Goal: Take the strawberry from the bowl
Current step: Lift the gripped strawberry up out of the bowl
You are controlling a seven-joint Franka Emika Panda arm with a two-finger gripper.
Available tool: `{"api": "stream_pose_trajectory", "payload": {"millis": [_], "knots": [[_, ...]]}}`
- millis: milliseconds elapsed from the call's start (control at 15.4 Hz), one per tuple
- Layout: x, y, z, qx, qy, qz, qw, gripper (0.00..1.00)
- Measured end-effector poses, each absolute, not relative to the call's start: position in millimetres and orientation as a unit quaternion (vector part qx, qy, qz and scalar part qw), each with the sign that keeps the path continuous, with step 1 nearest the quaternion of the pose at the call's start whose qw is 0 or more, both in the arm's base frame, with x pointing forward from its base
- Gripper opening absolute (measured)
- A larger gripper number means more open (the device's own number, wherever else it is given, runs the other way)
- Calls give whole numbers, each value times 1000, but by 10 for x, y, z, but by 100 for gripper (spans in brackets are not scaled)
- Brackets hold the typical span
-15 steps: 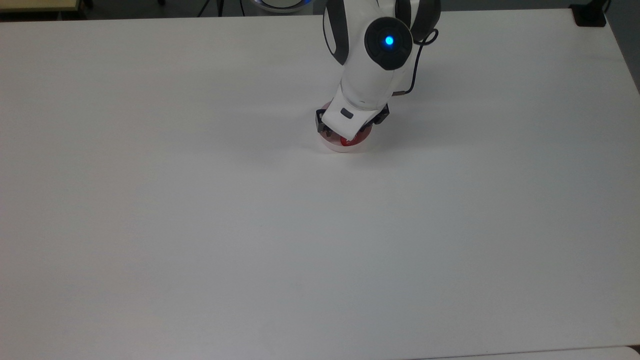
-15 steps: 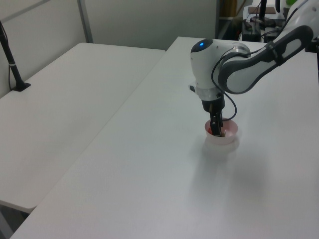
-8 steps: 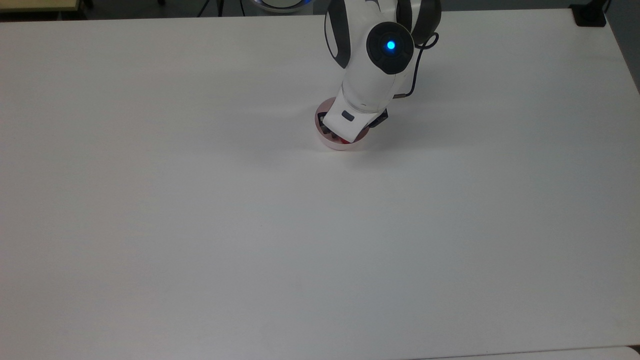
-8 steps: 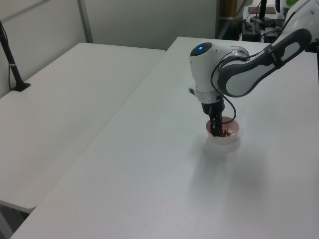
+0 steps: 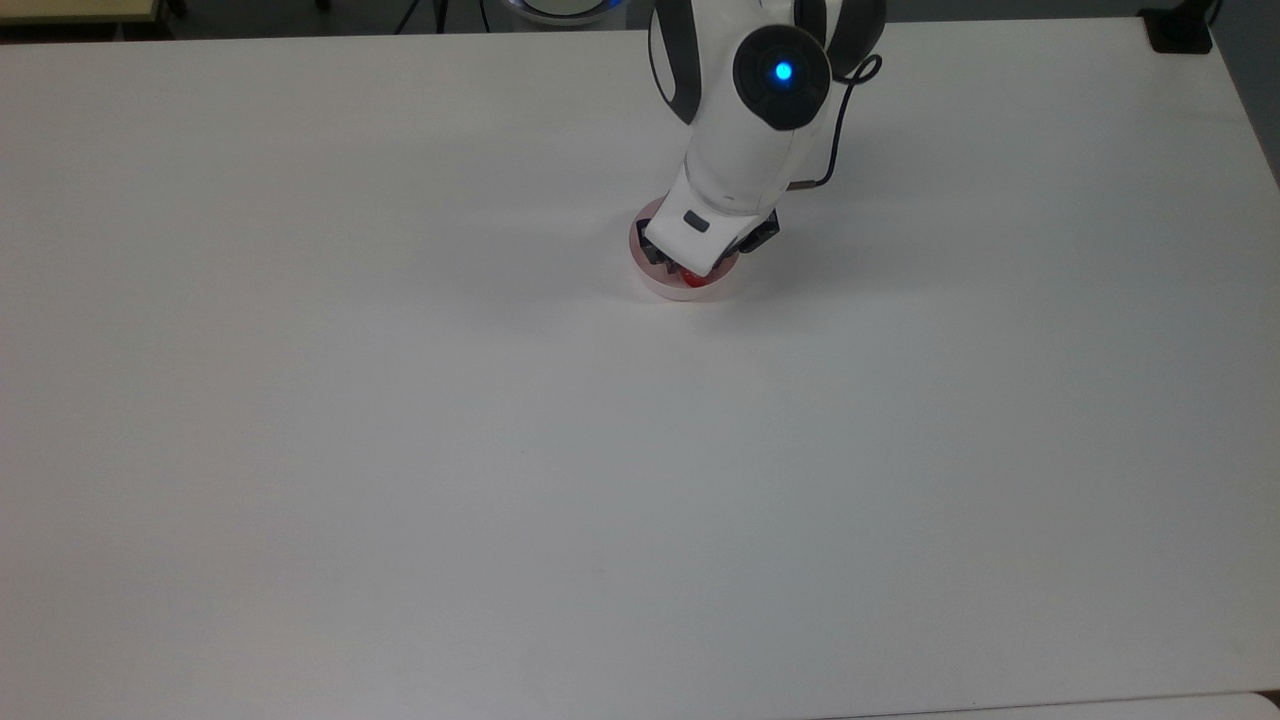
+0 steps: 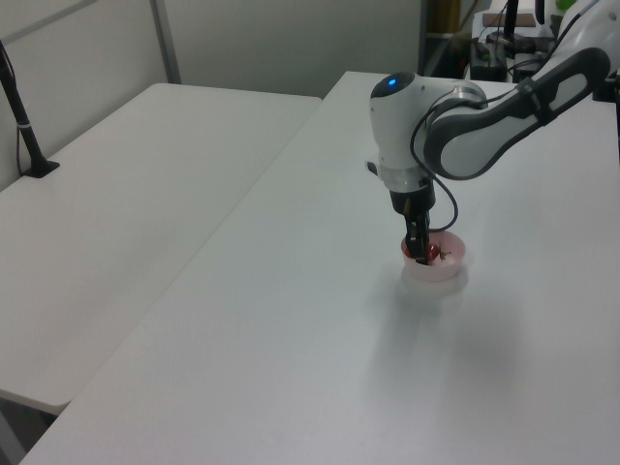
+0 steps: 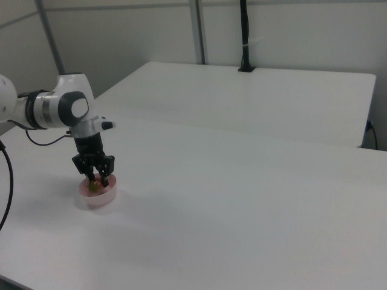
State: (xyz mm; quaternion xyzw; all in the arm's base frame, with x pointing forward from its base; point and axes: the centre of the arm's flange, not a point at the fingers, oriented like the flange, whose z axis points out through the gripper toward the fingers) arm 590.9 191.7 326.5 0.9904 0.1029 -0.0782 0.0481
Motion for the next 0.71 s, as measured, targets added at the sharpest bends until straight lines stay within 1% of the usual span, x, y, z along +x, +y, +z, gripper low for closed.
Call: {"api": "stream_pose_trajectory", "payload": {"millis": [260, 390, 585, 715], "knots": [[5890, 1852, 3588, 992, 98, -68, 43, 46], [5939, 1712, 3814, 994, 85, -54, 40, 46], [6097, 1058, 4125, 997, 63, -35, 41, 46], [6169, 412, 4168, 997, 51, -35, 46, 46]]}}
